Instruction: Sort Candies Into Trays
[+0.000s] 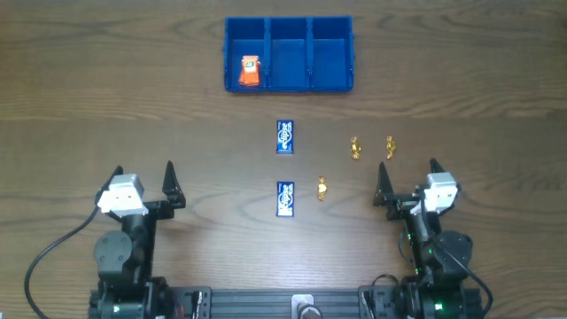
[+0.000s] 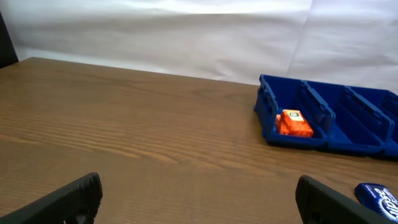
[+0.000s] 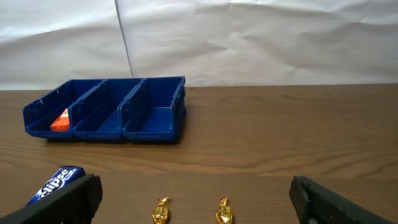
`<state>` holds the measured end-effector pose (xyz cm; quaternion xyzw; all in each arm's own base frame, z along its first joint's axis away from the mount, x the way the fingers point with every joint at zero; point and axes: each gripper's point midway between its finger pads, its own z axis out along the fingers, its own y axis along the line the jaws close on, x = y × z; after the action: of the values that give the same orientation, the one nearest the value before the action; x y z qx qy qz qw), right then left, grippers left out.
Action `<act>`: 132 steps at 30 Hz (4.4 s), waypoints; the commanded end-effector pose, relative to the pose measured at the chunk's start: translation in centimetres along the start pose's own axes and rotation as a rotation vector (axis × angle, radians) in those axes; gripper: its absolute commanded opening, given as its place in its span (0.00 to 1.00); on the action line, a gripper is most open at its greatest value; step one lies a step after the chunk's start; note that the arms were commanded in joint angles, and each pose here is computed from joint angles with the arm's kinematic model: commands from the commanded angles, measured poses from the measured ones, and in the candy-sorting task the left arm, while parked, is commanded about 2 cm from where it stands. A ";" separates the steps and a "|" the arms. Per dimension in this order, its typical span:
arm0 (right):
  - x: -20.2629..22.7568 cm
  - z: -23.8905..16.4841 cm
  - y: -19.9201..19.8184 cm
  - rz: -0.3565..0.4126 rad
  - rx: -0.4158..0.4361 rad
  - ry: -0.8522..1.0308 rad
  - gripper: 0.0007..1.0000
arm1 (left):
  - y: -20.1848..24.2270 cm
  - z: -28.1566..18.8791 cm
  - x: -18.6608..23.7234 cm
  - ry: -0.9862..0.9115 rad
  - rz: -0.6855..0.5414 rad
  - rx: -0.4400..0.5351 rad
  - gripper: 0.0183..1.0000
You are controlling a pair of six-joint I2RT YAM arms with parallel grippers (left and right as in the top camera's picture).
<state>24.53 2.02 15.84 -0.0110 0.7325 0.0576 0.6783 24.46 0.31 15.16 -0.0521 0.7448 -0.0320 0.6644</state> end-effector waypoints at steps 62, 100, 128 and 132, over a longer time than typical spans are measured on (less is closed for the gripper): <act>18.2 1.4 21.9 0.039 0.080 1.352 0.46 | 0.4 0.1 1.8 0.056 0.008 -0.013 1.00; 1.1 32.4 18.8 -0.073 0.054 0.764 0.24 | 0.4 0.1 1.8 0.056 0.008 -0.013 1.00; 9.7 15.7 20.5 -0.046 0.084 1.292 0.96 | 0.4 0.1 1.8 0.056 0.008 -0.013 1.00; 13.1 14.9 20.9 -0.037 0.076 1.298 0.95 | 0.4 0.1 1.8 0.056 0.008 -0.013 1.00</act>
<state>37.24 24.86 5.05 -0.0522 0.9925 -0.0019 0.1109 24.45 0.26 15.15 -0.0500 0.7461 -0.0320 0.6631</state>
